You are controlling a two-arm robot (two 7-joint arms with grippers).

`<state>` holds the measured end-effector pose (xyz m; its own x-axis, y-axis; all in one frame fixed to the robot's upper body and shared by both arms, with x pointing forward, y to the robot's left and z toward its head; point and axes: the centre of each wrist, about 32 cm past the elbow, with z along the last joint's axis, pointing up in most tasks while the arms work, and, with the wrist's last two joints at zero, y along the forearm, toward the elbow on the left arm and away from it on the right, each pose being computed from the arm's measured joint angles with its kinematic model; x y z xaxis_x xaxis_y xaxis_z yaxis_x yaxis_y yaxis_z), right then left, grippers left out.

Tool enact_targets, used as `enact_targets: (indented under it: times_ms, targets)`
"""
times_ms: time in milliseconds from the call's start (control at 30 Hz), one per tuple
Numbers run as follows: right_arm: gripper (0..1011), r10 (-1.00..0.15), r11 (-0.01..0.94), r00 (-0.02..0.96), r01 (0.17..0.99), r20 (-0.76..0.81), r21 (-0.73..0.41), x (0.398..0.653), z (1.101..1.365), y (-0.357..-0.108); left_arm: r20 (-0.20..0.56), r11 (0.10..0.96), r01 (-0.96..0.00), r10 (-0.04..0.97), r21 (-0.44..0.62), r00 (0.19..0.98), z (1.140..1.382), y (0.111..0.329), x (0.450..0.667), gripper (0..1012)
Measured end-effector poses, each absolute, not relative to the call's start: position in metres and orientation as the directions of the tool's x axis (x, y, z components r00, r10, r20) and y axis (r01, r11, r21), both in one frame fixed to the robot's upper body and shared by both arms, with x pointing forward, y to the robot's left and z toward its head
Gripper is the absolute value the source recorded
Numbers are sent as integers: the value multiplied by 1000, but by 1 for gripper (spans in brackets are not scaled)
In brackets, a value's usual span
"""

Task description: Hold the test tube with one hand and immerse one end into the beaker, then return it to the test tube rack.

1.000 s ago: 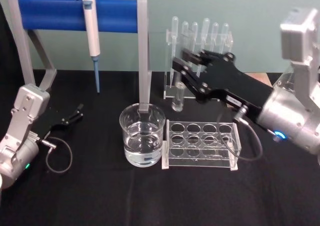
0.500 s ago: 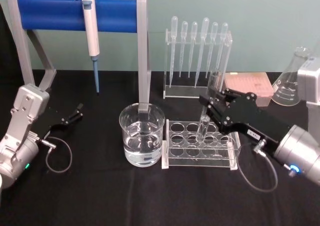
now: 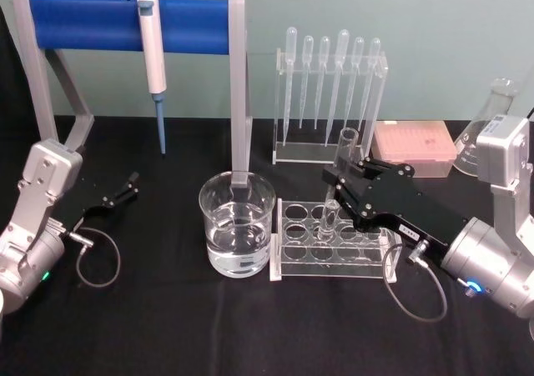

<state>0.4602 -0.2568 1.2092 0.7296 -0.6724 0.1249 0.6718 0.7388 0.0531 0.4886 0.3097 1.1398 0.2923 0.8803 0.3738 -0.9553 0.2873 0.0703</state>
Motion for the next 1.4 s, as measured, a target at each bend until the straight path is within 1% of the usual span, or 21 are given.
enact_targets:
  times_ms: [300,900,1167,1300,1333,1367,1400]
  targets:
    - [225,-673,738,727,672,135,60,462,1204,-256,374,287,-955,880,70,292,1140,310,489,1000]
    - [225,-655,752,740,658,154,36,466,1173,-256,374,287,-955,880,70,292,1140,310,489,1000]
    - [225,-645,757,748,653,158,-4,469,1167,-255,374,287,-955,880,70,292,1140,310,489,1000]
    - [283,-637,759,753,650,165,-36,471,1170,-254,374,287,-955,880,70,292,1140,310,489,1000]
    - [342,-636,759,753,650,166,-42,471,1170,-254,374,287,-955,880,70,292,1140,310,489,1000]
    - [365,-636,758,754,650,167,-47,471,1170,-253,374,287,-955,880,70,292,1140,310,489,1000]
    - [427,-635,757,754,651,169,-59,470,1171,-253,374,287,-955,880,70,292,1140,310,489,1000]
